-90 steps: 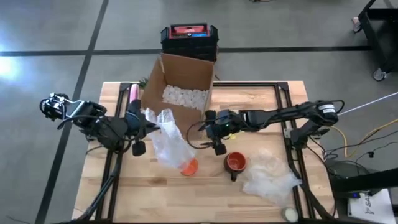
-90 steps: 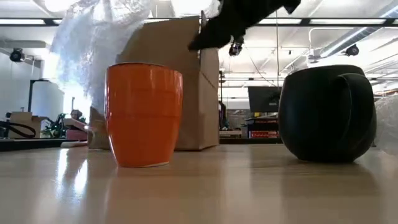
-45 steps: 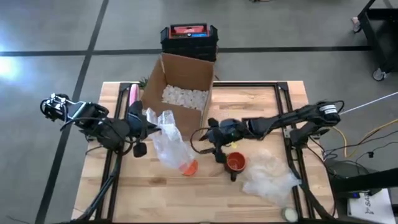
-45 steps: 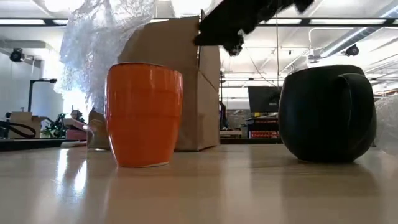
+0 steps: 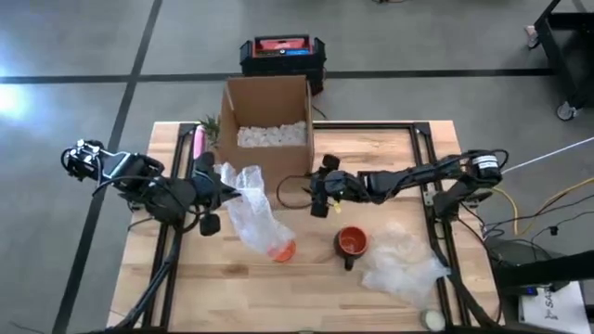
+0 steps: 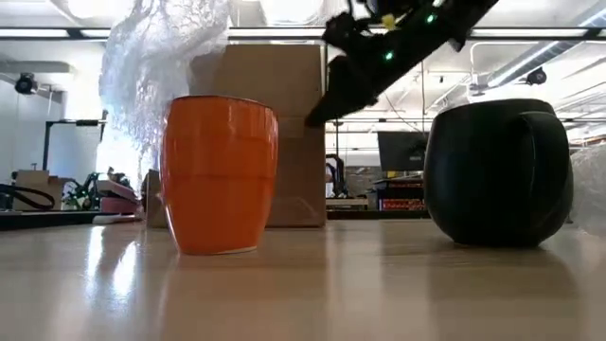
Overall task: Wrap mug
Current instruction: Prepare the left transparent bubble wrap
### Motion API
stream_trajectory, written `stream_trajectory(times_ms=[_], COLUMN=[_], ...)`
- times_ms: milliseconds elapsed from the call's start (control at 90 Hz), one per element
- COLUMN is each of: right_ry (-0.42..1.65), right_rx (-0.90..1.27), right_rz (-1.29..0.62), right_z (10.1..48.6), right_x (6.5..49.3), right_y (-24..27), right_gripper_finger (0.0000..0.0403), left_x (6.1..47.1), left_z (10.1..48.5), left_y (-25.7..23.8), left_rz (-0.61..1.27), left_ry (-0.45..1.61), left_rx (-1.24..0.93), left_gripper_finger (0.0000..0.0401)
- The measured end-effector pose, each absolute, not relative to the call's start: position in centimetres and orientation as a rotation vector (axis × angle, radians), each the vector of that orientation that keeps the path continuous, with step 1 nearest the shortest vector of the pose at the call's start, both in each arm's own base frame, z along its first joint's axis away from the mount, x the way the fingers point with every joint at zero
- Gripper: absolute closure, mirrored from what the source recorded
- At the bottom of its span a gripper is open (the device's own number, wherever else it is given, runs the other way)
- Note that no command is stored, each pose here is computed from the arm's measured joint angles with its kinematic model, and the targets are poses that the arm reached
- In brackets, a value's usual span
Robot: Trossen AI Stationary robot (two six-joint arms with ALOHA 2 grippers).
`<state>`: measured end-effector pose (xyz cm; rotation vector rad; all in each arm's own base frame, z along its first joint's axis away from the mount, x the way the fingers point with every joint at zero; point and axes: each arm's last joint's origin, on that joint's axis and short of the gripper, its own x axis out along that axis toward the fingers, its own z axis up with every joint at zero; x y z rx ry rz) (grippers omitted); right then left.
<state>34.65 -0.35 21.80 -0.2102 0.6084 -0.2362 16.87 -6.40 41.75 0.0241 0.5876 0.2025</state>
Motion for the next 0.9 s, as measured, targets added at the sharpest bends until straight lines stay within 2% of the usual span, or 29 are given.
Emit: stream_trajectory(times_ms=[178,267,444,533,778,900], right_ry=[0.566,0.481,0.34,0.273,0.307,0.397], right_rx=[0.043,0.083,0.043,0.094,0.156,0.124], right_rz=[0.138,0.244,0.221,0.219,0.253,0.275], right_z=[24.4,25.1,24.1,24.1,23.9,24.0], right_x=[33.0,33.3,35.0,35.7,36.8,36.6], right_y=[2.1,4.3,7.3,7.8,9.7,10.6], right_gripper_finger=[0.023,0.0221,0.0188,0.0167,0.0117,0.0106], left_x=[16.8,16.8,17.0,17.1,17.1,17.1], left_z=[41.8,41.8,41.8,41.7,41.7,41.7], left_y=[-6.4,-6.4,-6.3,-6.3,-6.4,-6.3], left_rz=[0.201,0.203,0.212,0.214,0.217,0.217], left_ry=[0.588,0.584,0.583,0.584,0.587,0.587], left_rx=[0.031,0.032,0.034,0.033,0.029,0.03], left_gripper_finger=[0.0401,0.0401,0.0401,0.0401,0.0401,0.0401])
